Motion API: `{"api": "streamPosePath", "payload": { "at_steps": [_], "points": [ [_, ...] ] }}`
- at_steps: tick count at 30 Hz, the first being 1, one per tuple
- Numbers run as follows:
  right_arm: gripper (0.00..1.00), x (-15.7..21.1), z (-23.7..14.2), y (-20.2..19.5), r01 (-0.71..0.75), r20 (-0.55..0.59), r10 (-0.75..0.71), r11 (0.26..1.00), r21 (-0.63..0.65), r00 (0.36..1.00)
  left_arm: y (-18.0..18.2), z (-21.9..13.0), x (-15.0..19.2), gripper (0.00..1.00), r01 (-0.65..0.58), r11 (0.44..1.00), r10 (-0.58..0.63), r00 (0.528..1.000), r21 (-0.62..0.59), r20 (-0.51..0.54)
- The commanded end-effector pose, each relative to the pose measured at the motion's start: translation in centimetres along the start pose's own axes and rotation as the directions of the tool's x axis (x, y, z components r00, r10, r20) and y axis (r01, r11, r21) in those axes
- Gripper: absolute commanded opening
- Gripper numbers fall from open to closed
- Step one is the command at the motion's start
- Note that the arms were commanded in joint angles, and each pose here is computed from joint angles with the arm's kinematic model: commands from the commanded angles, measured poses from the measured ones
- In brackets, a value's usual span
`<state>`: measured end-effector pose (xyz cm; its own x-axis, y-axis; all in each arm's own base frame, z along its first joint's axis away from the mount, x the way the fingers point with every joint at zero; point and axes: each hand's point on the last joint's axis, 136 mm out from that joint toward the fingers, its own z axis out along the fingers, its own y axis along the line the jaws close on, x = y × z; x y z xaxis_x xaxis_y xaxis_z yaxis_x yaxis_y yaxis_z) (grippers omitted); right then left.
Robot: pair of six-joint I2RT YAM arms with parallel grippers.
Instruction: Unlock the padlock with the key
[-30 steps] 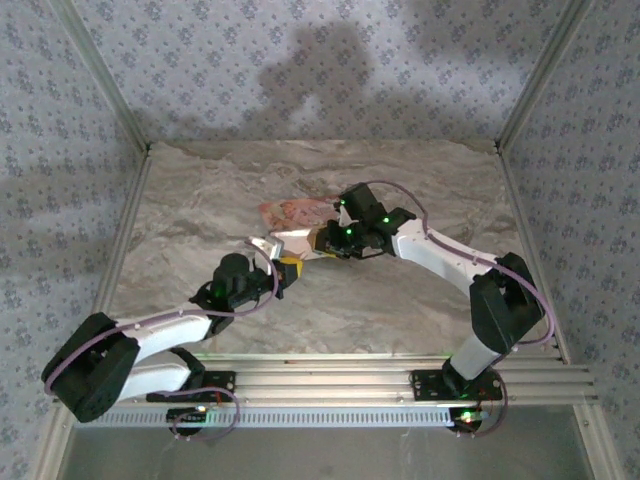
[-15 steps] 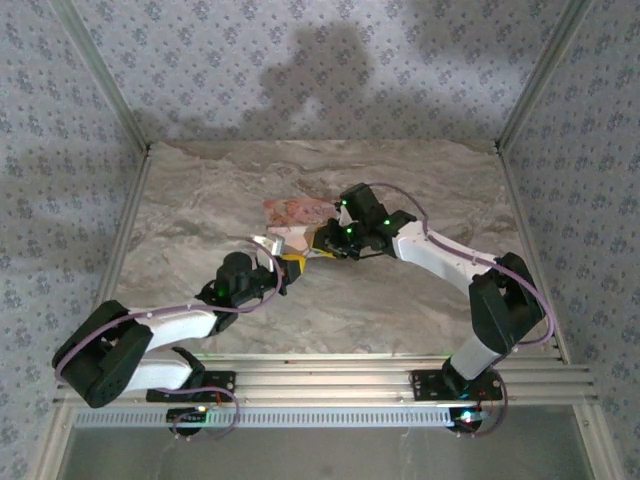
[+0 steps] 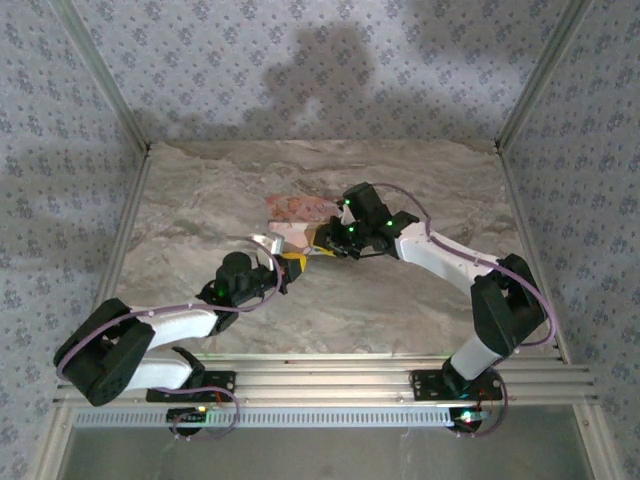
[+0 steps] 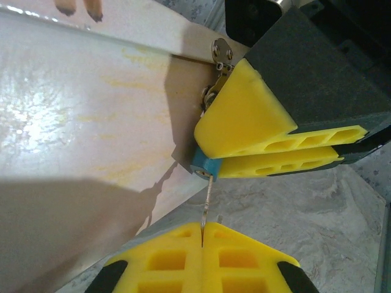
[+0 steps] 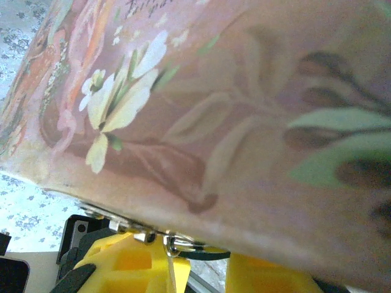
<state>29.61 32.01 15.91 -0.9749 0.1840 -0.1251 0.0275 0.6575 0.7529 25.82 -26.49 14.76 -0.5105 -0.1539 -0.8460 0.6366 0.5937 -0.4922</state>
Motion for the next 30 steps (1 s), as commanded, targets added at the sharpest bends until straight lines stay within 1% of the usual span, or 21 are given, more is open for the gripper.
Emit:
{"api": "streamPosePath", "payload": {
  "at_steps": [1, 7, 14, 30],
  "points": [
    [0.0, -0.4, -1.8, 3.3, 0.045, 0.032, -0.042, 0.992, -0.115, 0.999, -1.1, 0.2, -1.2, 0.0, -0.005, 0.999, 0.003, 0.999, 0.053, 0.045],
    [0.0, -0.4, -2.0, 3.6, 0.044, 0.033, -0.04, 0.991, -0.128, 0.999, -0.9, 0.4, -1.2, 0.0, 0.003, 0.999, -0.005, 0.999, 0.05, 0.045],
    [0.0, -0.5, -2.3, 3.3, 0.04, 0.043, -0.035, 0.992, -0.123, 0.998, 0.2, 0.1, -0.8, 0.0, 0.035, 0.999, -0.036, 0.998, 0.026, 0.051],
    [0.0, -0.8, -2.3, 3.4, 0.035, 0.048, -0.029, 0.991, -0.132, 0.998, 0.5, 0.2, -0.4, 0.0, 0.045, 0.999, -0.046, 0.998, 0.024, 0.046]
  ]
}}
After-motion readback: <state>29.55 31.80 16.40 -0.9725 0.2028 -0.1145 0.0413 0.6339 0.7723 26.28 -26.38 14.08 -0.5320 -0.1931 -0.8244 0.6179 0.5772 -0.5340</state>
